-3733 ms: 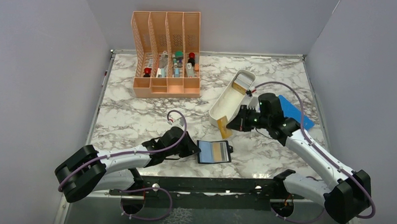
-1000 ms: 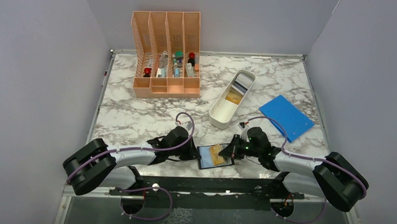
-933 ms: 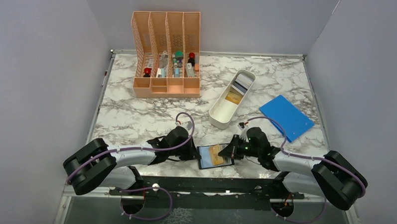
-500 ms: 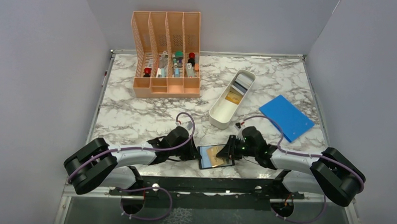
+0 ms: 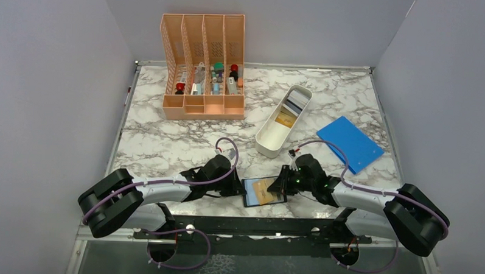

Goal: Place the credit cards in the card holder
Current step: Insert the credit card into the card holder.

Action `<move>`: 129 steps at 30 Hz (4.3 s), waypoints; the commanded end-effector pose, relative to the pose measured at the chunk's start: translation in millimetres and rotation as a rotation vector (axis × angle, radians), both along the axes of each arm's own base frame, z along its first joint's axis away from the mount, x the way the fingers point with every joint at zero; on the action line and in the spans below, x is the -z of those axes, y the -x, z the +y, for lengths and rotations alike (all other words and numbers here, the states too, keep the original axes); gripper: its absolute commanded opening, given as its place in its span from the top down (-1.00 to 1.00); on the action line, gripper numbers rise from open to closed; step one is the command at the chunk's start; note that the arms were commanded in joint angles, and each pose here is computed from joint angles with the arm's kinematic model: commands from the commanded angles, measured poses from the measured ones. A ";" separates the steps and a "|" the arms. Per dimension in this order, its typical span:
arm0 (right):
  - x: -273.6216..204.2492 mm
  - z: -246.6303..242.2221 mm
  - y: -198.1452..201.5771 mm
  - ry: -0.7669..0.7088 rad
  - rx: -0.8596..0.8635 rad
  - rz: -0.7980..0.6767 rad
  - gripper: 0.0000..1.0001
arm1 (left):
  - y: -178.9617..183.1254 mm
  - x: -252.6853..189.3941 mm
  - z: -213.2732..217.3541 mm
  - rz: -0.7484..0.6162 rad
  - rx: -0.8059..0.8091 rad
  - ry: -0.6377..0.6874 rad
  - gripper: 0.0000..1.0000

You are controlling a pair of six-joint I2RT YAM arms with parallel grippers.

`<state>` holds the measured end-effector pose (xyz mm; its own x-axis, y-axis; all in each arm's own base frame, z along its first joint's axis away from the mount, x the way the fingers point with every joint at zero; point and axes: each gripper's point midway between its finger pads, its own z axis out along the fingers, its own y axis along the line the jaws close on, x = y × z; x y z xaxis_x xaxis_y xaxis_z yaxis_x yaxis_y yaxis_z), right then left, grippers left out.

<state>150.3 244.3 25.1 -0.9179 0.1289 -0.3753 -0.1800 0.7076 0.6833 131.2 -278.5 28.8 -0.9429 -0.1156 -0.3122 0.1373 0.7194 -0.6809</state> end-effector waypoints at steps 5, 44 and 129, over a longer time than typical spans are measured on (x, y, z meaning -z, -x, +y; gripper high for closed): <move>15.5 -7.1 1.2 0.022 0.033 0.005 0.95 | 2.8 -9.1 -6.3 -0.003 0.021 0.039 0.88; 5.7 10.9 5.9 -0.085 0.085 0.012 0.85 | 7.1 -14.2 -19.6 0.017 0.030 0.097 0.88; 14.6 -2.7 23.3 0.025 -0.050 -0.074 0.49 | -3.7 -71.0 -43.1 -0.122 0.126 0.188 0.61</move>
